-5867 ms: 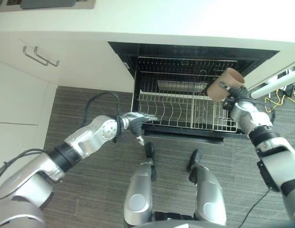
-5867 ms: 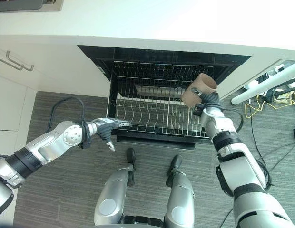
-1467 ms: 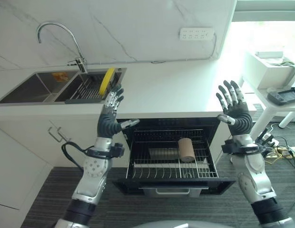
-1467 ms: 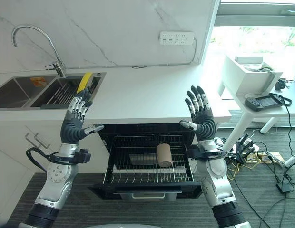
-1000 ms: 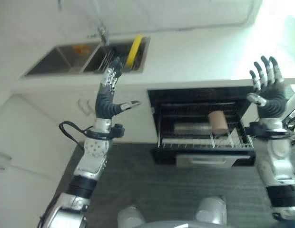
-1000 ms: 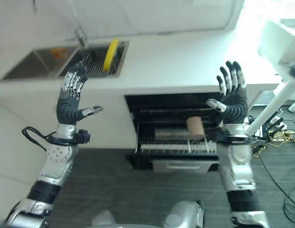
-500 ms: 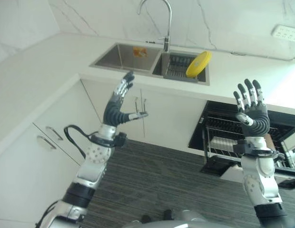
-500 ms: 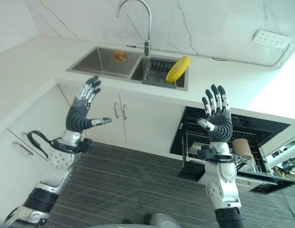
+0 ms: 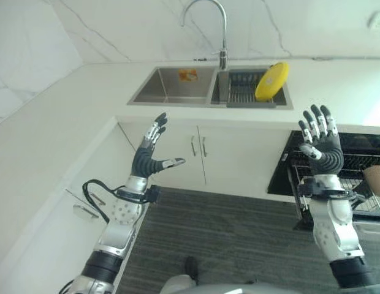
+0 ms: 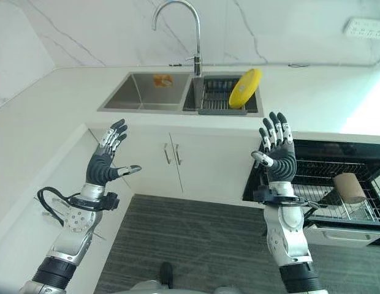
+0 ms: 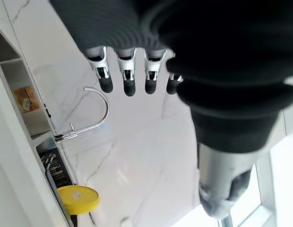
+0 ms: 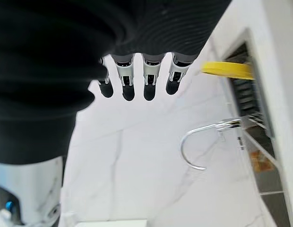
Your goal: Place the dishes in the dishwasher.
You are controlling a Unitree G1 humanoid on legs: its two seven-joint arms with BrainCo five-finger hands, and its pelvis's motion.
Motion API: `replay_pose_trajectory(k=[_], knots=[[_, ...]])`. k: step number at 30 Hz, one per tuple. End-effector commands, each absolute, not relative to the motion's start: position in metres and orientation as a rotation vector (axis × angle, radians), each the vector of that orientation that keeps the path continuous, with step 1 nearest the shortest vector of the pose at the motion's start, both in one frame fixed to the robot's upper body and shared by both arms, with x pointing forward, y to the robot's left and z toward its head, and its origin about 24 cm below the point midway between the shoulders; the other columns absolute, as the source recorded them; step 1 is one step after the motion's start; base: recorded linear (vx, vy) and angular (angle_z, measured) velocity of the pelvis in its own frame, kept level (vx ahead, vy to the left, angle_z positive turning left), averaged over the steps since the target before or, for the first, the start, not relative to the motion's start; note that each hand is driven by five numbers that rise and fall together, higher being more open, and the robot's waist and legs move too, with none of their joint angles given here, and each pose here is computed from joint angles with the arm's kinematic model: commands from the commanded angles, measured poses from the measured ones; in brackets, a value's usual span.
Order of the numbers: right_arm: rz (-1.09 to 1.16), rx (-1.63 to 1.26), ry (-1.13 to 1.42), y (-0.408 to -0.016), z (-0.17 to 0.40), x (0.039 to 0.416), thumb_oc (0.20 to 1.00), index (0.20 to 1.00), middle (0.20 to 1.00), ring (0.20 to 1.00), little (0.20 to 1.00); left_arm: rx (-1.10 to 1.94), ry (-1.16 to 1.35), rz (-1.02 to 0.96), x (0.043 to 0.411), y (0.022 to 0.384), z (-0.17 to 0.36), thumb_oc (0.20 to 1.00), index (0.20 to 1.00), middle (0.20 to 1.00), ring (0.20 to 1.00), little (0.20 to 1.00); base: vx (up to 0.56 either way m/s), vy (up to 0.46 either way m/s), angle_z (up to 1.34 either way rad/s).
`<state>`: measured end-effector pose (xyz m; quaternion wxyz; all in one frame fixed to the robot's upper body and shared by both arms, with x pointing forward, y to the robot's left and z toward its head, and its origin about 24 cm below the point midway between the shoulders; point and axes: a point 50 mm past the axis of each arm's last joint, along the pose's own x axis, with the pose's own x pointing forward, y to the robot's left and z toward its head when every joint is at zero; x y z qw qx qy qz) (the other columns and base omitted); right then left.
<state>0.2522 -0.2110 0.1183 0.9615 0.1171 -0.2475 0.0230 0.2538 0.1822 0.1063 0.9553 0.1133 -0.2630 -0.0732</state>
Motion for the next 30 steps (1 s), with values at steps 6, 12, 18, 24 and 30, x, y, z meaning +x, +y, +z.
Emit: replay_pose_trajectory(k=[6, 12, 18, 24, 30], knots=[[0.153, 0.298, -0.597, -0.186, 0.135, 0.249, 1.000, 1.000, 1.000, 1.000, 1.000, 0.310, -0.665, -0.144, 0.248, 0.197, 0.139, 1.000, 1.000, 1.000, 1.000, 1.000, 0.16, 0.026, -0.51], [0.160, 0.312, -0.606, -0.188, 0.138, 0.253, 1.000, 1.000, 1.000, 1.000, 1.000, 0.301, -0.696, -0.119, 0.249, 0.191, 0.144, 1.000, 1.000, 1.000, 1.000, 1.000, 0.21, -0.252, -0.17], [0.190, 0.280, -0.630, -0.185, 0.142, 0.246, 1.000, 1.000, 1.000, 1.000, 1.000, 0.286, -0.707, -0.048, 0.234, 0.204, 0.140, 1.000, 1.000, 1.000, 1.000, 1.000, 0.19, -0.266, -0.26], [0.186, 0.305, -0.625, -0.166, 0.145, 0.255, 1.000, 1.000, 1.000, 1.000, 1.000, 0.302, -0.699, -0.056, 0.237, 0.197, 0.137, 1.000, 1.000, 1.000, 1.000, 1.000, 0.26, -0.003, -0.30], [0.192, 0.299, -0.604, -0.179, 0.141, 0.248, 1.000, 1.000, 1.000, 1.000, 1.000, 0.305, -0.686, -0.056, 0.242, 0.195, 0.135, 1.000, 1.000, 1.000, 1.000, 1.000, 0.14, 0.099, -0.38]])
